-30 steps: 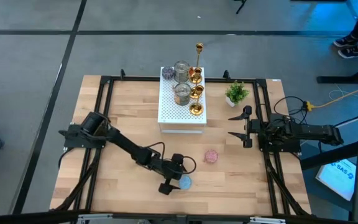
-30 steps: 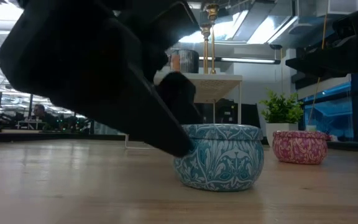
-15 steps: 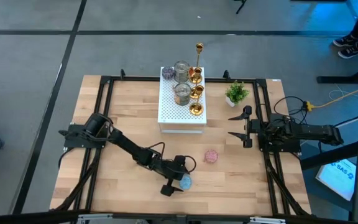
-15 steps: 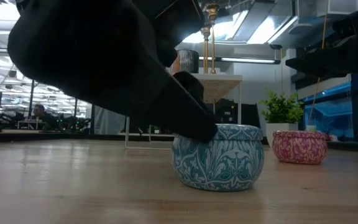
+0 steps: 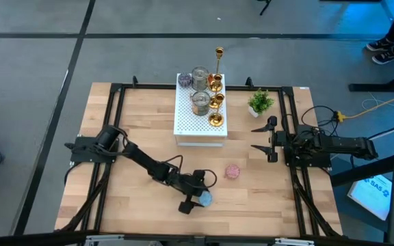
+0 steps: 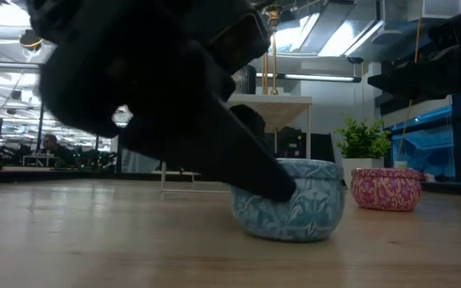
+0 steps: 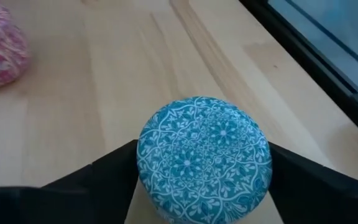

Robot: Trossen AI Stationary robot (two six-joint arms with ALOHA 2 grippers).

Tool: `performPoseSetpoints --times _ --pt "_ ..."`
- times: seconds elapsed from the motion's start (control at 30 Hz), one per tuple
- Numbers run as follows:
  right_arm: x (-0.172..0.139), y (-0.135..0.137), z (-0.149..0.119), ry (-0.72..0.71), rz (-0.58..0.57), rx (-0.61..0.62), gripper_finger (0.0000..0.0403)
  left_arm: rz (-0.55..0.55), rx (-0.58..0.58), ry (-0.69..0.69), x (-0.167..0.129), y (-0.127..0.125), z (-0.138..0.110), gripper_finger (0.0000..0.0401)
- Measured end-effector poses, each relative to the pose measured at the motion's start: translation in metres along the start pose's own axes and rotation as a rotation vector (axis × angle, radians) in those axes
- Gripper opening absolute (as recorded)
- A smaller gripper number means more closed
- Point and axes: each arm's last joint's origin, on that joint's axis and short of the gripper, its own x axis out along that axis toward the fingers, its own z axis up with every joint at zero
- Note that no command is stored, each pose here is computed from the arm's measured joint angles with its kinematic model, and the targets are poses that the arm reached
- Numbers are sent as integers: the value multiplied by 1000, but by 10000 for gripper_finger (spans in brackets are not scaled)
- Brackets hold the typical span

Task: Pick & Place candle stick holders
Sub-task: Put the blue patterned scented candle on the shelf

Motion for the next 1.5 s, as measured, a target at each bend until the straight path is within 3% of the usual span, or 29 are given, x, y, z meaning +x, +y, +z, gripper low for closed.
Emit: performPoseSetpoints --times 0.1,0.7,0.97,1.2,1.5 --pt "0 0 0 0 0 0 291 1 -19 -7 1 10 1 284" --pt "0 0 0 0 0 0 291 116 -91 83 -14 73 4 285" --pt "0 0 0 0 0 0 291 244 -58 179 -42 72 16 285" --pt "0 0 0 0 0 0 291 350 -95 190 -68 67 32 285" --pt "0 0 0 0 0 0 291 507 -189 161 -132 43 62 285"
